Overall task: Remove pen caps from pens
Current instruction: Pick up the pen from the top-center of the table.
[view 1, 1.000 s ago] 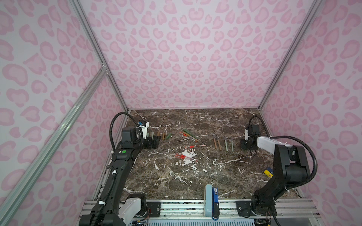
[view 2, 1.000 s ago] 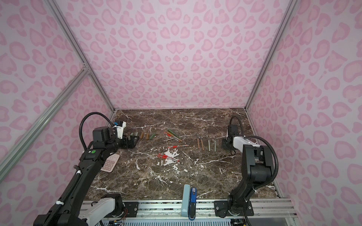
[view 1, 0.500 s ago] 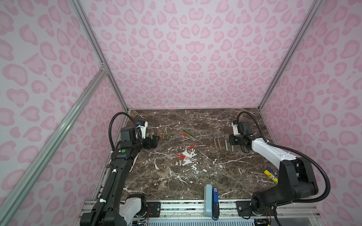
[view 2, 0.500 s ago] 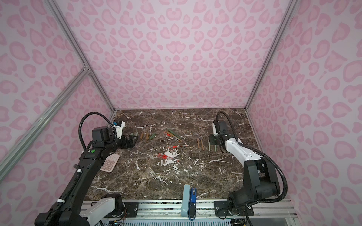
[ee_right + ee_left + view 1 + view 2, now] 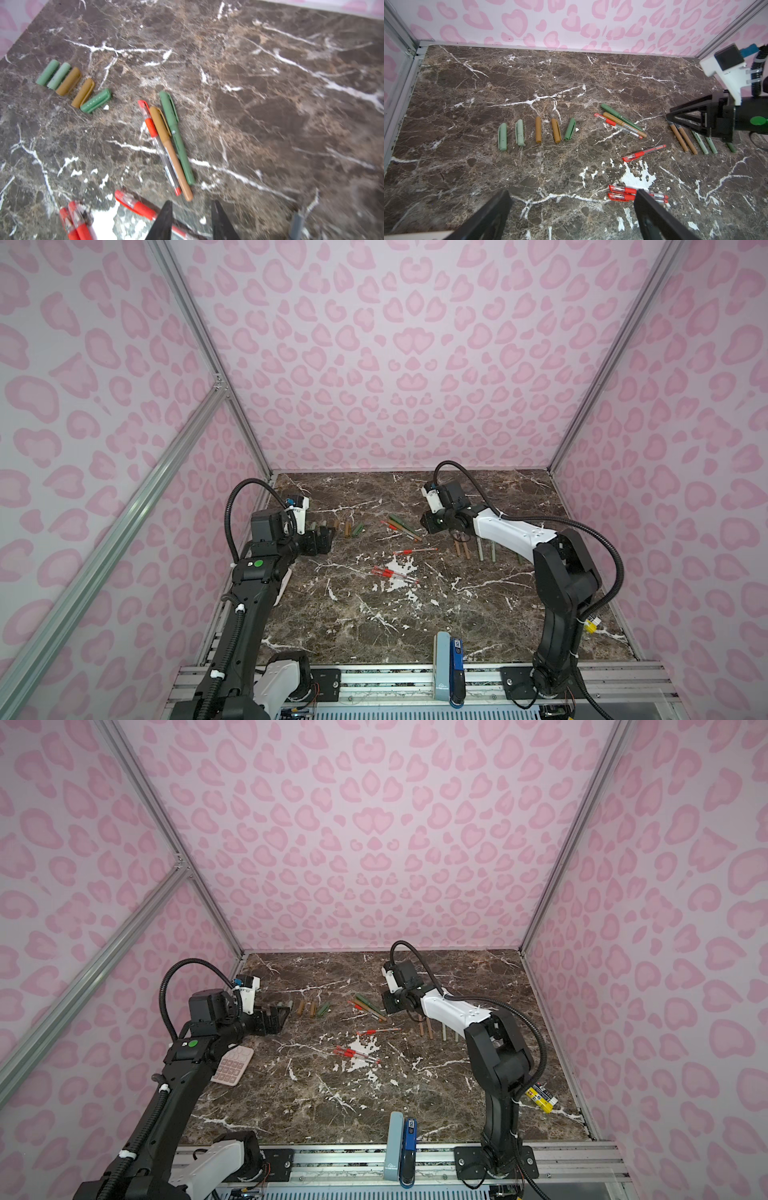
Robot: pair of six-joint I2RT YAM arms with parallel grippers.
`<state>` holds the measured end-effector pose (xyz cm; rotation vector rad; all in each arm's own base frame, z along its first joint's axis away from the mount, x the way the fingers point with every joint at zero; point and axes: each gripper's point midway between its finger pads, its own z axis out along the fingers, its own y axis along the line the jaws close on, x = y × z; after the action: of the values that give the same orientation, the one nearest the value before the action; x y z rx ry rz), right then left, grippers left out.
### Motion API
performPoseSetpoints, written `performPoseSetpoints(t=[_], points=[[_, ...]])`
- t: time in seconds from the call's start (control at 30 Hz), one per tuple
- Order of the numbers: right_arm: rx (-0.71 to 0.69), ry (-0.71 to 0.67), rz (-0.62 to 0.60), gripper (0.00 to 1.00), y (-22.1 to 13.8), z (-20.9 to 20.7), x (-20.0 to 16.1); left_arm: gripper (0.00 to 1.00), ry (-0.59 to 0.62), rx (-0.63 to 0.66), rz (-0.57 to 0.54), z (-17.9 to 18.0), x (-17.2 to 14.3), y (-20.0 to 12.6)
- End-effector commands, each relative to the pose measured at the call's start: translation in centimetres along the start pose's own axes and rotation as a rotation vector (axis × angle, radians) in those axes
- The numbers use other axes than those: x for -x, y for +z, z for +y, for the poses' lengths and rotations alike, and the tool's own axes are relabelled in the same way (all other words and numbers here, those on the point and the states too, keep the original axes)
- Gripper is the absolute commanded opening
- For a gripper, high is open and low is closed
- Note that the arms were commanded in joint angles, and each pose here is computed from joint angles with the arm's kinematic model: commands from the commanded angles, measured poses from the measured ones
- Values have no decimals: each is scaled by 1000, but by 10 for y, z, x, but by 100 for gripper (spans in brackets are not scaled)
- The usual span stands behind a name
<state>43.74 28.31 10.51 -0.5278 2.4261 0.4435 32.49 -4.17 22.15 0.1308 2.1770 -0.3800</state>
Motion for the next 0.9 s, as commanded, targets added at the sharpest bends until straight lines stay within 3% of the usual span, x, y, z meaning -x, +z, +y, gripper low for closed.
performPoseSetpoints(t=[0.0, 0.27, 0.87], points=[[18, -31, 47, 34, 19, 13, -1, 95, 3, -10, -25, -2, 8, -3], [18, -64, 152, 33, 66, 17, -11, 96, -4, -2, -35, 0, 9, -8], [13, -60, 209, 24, 105, 5, -25, 96, -24, 2, -51, 4, 14, -13]])
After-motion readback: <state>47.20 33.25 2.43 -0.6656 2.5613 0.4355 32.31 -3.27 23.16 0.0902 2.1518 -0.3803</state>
